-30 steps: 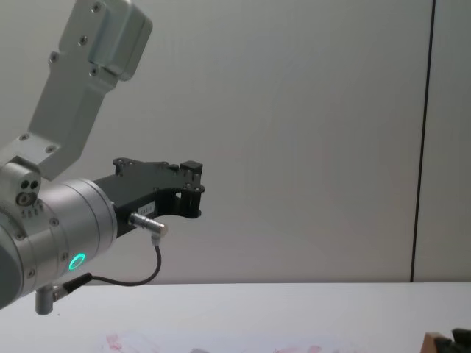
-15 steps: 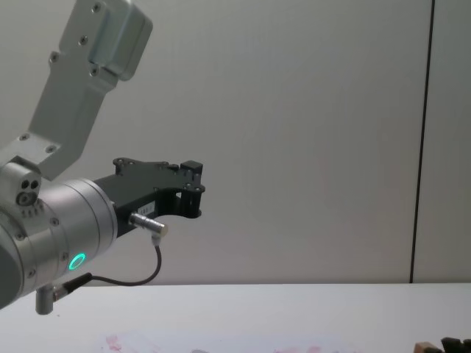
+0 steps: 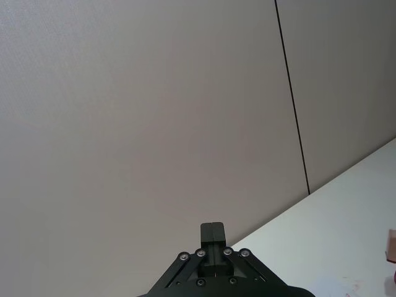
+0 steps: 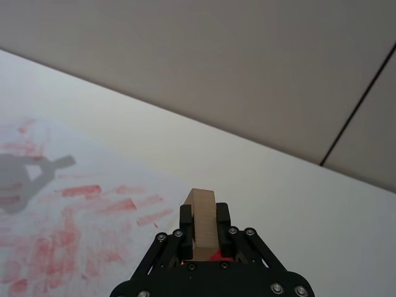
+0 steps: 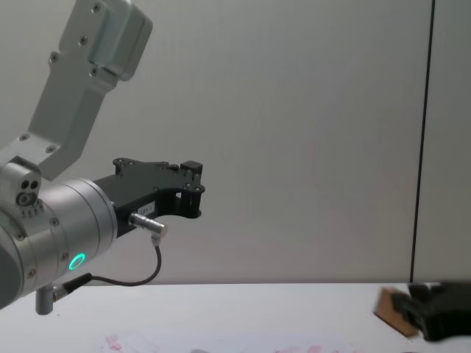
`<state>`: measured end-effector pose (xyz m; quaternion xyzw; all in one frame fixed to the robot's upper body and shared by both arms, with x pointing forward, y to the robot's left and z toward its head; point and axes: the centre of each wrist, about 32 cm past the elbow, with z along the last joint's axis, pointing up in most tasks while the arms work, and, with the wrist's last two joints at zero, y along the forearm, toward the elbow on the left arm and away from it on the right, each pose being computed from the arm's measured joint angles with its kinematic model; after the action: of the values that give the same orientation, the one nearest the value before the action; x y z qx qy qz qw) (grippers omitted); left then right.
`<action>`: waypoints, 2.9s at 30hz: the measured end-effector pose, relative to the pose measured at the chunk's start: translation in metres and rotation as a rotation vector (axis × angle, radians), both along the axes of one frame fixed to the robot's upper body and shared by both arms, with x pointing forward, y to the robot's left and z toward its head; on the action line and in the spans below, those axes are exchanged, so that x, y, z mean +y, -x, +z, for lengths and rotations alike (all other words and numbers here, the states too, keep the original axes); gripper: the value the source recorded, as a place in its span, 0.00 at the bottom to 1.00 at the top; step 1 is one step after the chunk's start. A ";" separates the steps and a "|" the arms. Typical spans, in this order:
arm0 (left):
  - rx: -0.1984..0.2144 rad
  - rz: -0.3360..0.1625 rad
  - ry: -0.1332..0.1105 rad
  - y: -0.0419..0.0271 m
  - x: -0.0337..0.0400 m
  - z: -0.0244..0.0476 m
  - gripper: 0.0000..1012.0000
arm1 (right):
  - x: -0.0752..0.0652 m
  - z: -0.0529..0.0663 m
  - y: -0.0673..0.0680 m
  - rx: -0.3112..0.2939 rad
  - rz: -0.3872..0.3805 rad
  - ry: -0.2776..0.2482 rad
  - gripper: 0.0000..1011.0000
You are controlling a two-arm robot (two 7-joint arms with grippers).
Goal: Use the one hand to pick up the stamp and affix it onto the A4 paper.
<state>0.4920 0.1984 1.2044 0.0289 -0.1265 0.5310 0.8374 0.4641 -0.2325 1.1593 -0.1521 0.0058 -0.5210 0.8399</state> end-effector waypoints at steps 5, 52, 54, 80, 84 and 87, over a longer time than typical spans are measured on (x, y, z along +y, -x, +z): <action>0.000 0.000 0.000 0.0000 0.0000 0.0000 0.00 | 0.009 0.012 -0.003 -0.031 0.052 -0.035 0.22; 0.000 0.000 0.000 0.0000 0.0000 0.0000 0.00 | 0.055 -0.030 -0.026 0.068 0.234 0.135 0.22; 0.000 0.000 0.000 0.0000 0.0000 0.0000 0.00 | 0.055 -0.030 -0.026 0.067 0.231 0.134 0.22; 0.000 0.000 0.000 0.0000 0.0000 0.0000 0.00 | 0.016 0.005 -0.014 0.013 0.077 0.074 0.22; 0.000 0.000 0.000 0.0000 0.0000 0.0000 0.00 | 0.008 0.006 -0.011 0.016 0.054 0.082 0.22; 0.000 0.000 0.000 0.0000 0.0000 0.0000 0.00 | 0.003 0.006 -0.009 0.021 0.038 0.089 0.22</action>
<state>0.4920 0.1984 1.2044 0.0289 -0.1265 0.5311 0.8373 0.4728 -0.2298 1.1650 -0.1948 -0.0114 -0.5032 0.8418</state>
